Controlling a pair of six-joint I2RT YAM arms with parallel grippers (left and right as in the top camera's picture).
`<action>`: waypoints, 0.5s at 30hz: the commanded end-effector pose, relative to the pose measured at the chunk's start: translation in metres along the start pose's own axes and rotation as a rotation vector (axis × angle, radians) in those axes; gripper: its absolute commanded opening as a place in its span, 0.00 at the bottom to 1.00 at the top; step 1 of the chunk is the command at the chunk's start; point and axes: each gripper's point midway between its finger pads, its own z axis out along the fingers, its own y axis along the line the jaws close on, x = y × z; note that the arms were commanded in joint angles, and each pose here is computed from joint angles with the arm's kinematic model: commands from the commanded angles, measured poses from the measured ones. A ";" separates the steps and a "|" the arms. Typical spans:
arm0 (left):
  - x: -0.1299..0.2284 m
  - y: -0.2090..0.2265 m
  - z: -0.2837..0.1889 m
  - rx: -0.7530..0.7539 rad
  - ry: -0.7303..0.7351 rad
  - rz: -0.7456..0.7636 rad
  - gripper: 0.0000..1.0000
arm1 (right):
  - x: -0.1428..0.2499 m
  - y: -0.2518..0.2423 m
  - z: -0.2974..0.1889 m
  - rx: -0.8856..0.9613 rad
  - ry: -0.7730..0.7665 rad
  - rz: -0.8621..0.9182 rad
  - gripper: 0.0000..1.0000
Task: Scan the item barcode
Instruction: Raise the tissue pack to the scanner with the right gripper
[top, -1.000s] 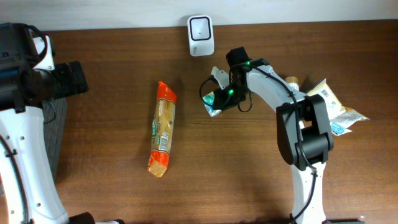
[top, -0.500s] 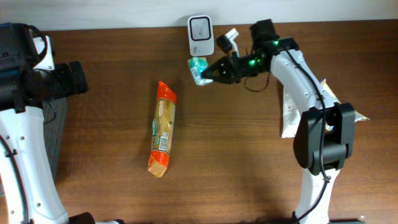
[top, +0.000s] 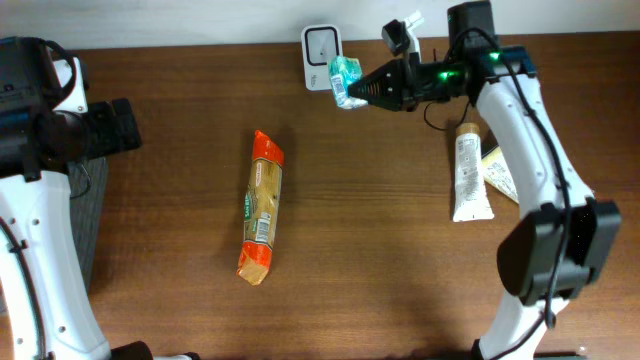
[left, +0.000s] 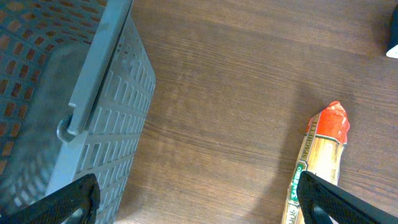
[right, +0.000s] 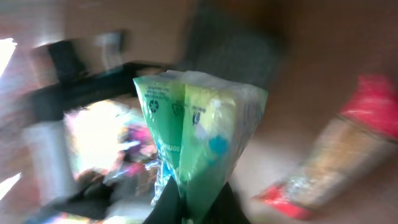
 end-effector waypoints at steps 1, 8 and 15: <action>-0.003 0.003 -0.005 -0.010 -0.016 -0.004 0.99 | -0.033 -0.016 -0.025 0.710 -0.191 -0.182 0.04; -0.003 0.003 -0.005 -0.010 -0.016 -0.004 0.99 | -0.114 -0.061 -0.008 1.656 -0.212 -0.869 0.04; -0.003 0.003 -0.005 -0.010 -0.016 -0.004 0.99 | -0.180 -0.190 0.034 1.844 0.053 -1.437 0.04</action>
